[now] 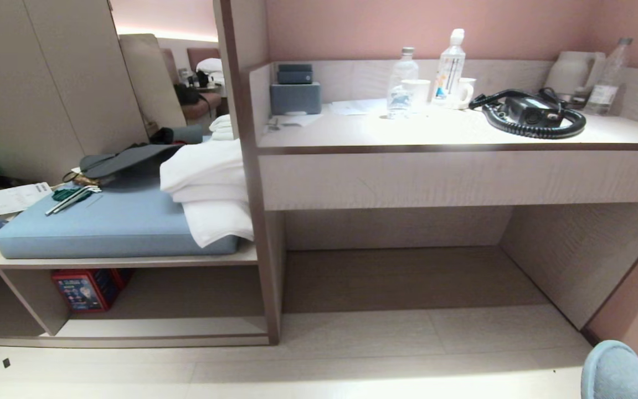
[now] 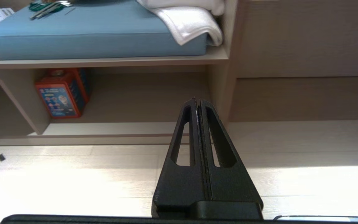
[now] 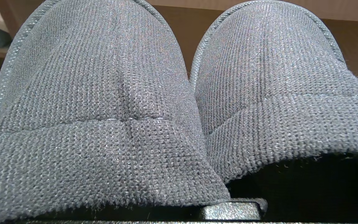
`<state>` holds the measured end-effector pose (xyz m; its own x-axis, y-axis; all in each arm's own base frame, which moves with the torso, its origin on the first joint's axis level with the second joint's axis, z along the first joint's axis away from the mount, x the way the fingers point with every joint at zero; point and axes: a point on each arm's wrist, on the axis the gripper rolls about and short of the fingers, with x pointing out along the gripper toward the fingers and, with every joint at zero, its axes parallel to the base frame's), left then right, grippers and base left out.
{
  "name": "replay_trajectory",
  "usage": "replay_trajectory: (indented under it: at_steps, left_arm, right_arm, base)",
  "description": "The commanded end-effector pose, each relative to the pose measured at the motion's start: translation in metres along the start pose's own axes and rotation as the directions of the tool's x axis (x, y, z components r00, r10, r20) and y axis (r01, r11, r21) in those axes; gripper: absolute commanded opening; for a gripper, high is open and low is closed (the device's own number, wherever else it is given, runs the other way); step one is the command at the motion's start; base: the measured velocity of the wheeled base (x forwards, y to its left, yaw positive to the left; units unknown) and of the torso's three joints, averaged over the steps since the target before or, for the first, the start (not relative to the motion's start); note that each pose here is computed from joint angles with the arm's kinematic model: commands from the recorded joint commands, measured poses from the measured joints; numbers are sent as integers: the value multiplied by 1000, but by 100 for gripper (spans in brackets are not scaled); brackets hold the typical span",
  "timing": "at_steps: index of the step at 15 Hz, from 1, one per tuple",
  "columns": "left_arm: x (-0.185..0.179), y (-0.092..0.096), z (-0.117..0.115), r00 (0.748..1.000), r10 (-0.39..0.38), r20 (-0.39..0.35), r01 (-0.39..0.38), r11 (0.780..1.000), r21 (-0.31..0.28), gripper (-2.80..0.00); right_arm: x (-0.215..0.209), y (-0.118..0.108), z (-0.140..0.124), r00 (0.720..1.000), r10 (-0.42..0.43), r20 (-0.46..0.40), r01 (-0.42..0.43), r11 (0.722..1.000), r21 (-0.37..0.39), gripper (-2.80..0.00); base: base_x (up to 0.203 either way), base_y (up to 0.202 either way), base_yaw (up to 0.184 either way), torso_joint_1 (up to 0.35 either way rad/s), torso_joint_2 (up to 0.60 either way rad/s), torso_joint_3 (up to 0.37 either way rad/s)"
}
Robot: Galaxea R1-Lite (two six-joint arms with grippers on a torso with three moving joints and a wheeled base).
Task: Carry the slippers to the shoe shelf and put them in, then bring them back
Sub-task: Place the slippers on the floor
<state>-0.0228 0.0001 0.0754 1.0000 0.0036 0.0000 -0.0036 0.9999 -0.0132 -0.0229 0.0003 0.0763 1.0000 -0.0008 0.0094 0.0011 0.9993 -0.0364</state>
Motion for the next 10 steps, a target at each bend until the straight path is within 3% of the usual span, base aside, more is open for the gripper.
replay_trajectory:
  at_steps: [1,5,10]
  left_arm:
    - [0,0,0,1000,1,-1,-1,1000,-1,-280]
    - [0,0,0,1000,-1,-1,1,1000,-1,-280]
    - [0,0,0,1000,1,-2,-1,1000,-1,-280]
  right_arm:
    - [0,0,0,1000,1,2,-1,1000,0,-280]
    - [0,0,0,1000,0,1,0,1000,0,-280]
    - [0,0,0,1000,1,1,-1,1000,0,-280]
  base:
    - [0,-195,5,-2,-6,2]
    - [0,-176,2,1,2,1]
    - [0,-15,0,0,1,0]
